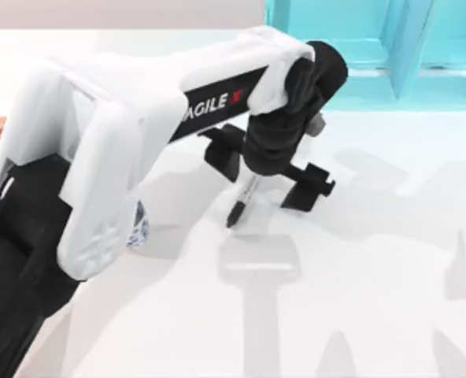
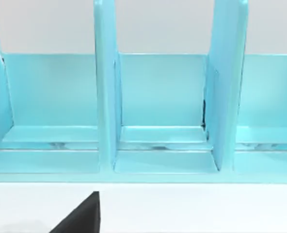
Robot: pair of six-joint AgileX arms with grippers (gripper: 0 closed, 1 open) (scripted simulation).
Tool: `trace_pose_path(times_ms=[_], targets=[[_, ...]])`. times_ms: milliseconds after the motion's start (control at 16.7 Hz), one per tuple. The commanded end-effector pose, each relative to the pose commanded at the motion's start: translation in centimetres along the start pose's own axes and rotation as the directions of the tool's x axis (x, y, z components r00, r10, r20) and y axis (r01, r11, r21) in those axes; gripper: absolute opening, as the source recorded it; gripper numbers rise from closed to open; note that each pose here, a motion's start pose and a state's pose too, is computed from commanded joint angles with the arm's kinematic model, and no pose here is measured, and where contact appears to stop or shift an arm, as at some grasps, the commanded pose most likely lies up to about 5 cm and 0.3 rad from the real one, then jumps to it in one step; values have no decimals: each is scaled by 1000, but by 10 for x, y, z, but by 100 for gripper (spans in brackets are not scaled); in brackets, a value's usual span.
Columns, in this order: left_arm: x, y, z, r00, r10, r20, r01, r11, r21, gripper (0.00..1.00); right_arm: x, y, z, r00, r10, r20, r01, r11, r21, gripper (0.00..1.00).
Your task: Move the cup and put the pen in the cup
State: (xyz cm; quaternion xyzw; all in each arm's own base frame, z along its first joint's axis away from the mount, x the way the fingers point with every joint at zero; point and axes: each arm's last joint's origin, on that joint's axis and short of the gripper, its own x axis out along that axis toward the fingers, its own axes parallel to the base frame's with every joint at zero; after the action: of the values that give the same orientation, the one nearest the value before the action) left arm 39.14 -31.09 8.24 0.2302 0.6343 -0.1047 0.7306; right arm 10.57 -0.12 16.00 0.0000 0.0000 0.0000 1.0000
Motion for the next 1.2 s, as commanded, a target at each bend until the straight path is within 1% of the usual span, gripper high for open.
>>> trace_pose_path(times_ms=[360, 420, 840, 900, 1020, 1200], targets=[[0, 0, 0, 1000, 0, 0, 0, 1000, 0, 2, 0, 0, 0, 1000, 0, 0, 0, 1000, 0, 100], [0, 0, 0, 1000, 0, 0, 0, 1000, 0, 0, 0, 0, 0, 1000, 0, 0, 0, 1000, 0, 100], [0, 0, 0, 1000, 0, 0, 0, 1000, 0, 0, 0, 0, 0, 1000, 0, 0, 0, 1000, 0, 100], [-33, -5, 1, 997, -65, 51, 66, 998, -16, 0, 0, 0, 0, 1000, 0, 0, 0, 1000, 0, 100], [-36, -5, 0, 996, -65, 53, 66, 998, -17, 0, 0, 0, 0, 1000, 0, 0, 0, 1000, 0, 100], [-51, -8, -7, 996, -66, 54, 67, 998, -19, 0, 0, 0, 0, 1000, 0, 0, 0, 1000, 0, 100]])
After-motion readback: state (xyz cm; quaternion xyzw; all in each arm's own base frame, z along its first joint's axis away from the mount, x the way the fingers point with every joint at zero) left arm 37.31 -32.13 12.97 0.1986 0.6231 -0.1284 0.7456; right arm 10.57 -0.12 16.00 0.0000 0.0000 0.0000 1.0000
